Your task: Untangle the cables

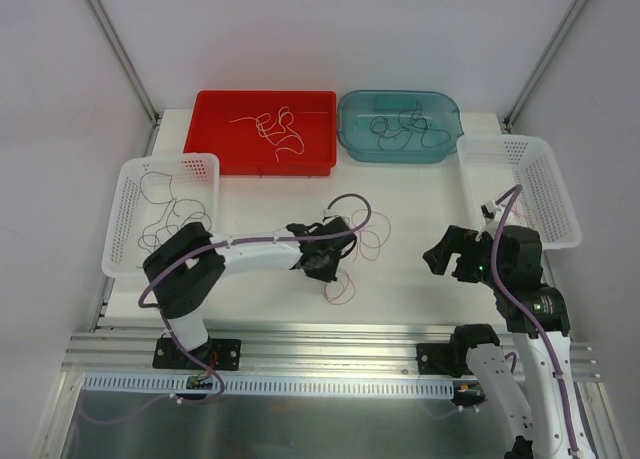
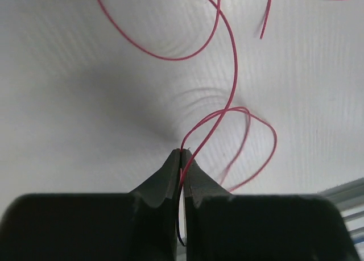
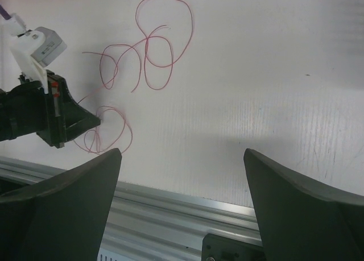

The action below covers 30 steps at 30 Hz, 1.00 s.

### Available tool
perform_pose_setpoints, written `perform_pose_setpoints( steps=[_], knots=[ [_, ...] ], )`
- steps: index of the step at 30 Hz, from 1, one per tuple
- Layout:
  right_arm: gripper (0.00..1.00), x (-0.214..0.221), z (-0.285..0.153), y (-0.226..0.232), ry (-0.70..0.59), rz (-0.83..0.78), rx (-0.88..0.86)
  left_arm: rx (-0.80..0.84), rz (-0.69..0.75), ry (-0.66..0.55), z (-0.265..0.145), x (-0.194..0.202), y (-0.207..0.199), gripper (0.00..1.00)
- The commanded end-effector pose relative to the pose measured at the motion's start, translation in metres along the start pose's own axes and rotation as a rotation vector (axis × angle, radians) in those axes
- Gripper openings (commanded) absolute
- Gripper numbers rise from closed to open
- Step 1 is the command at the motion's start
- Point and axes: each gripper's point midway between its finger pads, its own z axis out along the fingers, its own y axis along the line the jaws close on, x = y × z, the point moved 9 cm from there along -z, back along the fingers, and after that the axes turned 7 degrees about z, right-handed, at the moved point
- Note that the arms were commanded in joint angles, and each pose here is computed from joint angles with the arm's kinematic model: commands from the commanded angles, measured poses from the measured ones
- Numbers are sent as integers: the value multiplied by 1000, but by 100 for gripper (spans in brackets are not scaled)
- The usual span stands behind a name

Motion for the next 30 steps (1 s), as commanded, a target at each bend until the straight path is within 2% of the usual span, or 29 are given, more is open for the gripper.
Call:
perform_pose_setpoints(
  steps=[1,5,13,14,19,22,28,30],
  knots=[
    [94,-2,1,3,-15,2,-26,-45,26,-64,-49,-3,12,0],
    [94,-3,1,4,-17,-2,-44,-23,48,-215,-111,-29,17,0],
    [93,-3,3,15,14,-29,-175,16,143,-393,-201,-61,27,0],
    [93,-3,2,16,17,-31,-182,36,141,-446,-224,-67,27,0],
    [93,-2,4,22,26,-48,-275,69,176,-613,-279,-83,31,0],
    [93,-5,3,35,39,-45,-424,68,184,-614,-278,-91,29,0],
    [95,-19,3,56,18,-85,-606,123,211,-487,-239,-97,11,0],
    [96,-25,3,65,27,-123,-653,149,259,-446,-227,-97,5,0]
  ],
)
